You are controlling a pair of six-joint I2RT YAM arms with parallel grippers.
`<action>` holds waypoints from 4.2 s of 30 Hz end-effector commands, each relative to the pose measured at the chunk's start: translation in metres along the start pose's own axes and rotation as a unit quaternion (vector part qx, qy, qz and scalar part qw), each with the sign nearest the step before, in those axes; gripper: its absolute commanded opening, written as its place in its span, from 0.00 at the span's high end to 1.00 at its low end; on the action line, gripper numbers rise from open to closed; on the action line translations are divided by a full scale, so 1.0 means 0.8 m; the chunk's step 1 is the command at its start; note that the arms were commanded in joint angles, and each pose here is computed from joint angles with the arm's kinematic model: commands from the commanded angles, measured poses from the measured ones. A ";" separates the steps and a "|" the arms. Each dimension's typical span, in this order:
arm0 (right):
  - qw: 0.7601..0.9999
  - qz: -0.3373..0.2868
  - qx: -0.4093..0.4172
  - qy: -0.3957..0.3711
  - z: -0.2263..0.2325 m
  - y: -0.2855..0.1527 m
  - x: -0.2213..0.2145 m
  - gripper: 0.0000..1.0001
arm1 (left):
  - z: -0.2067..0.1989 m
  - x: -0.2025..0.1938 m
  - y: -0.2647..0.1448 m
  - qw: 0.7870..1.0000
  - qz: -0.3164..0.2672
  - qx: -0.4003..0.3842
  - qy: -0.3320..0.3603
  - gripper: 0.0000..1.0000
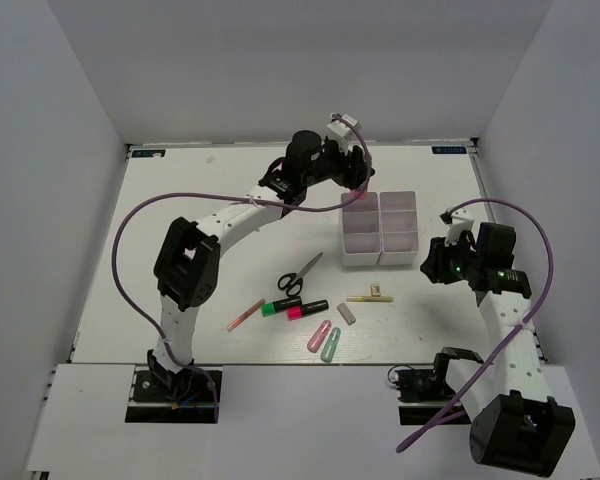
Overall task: Sort the stationery into containers
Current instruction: Place the stationery in the storage box, then pick up the scissors from the center of the board.
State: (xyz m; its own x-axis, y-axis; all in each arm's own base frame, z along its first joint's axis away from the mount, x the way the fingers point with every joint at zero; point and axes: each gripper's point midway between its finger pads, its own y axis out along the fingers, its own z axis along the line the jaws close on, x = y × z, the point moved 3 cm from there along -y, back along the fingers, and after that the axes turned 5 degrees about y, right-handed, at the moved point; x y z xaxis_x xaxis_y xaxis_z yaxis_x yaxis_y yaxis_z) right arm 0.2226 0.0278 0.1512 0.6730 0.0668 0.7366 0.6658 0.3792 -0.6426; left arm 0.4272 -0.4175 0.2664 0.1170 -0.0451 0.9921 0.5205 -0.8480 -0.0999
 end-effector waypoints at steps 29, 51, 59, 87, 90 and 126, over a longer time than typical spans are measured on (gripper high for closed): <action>1.000 -0.005 0.008 -0.007 -0.003 0.005 0.005 0.60 | -0.015 -0.038 0.005 0.998 0.013 -0.036 0.057 1.00; 1.000 -0.007 0.011 -0.005 -0.002 0.002 0.004 0.58 | -0.024 -0.065 0.002 0.993 0.052 -0.005 0.110 0.31; 1.000 -0.008 0.014 -0.002 -0.002 0.001 0.003 0.58 | -0.031 -0.030 0.006 0.992 0.035 0.008 0.122 0.00; 0.907 -0.074 0.383 -0.159 0.132 -0.030 0.012 0.46 | -0.025 -0.198 -0.372 0.870 0.416 0.208 -0.166 0.51; 0.914 -0.062 0.374 -0.146 0.131 -0.029 0.000 0.46 | -0.025 -0.205 -0.353 0.861 0.442 0.195 -0.162 0.65; 0.933 -0.043 0.321 -0.155 0.109 -0.015 -0.010 0.46 | -0.022 -0.214 -0.299 0.828 0.504 0.232 -0.078 0.60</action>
State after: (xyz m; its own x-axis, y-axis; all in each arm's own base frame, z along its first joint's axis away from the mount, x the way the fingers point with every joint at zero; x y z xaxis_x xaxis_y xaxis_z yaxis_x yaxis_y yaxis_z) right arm 0.1790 0.1031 0.1699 0.4557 0.2437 0.8561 0.3042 0.8612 -0.4071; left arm 0.2557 -0.2296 0.1177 0.7810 -0.4944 0.3816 0.3146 -0.2163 -0.9243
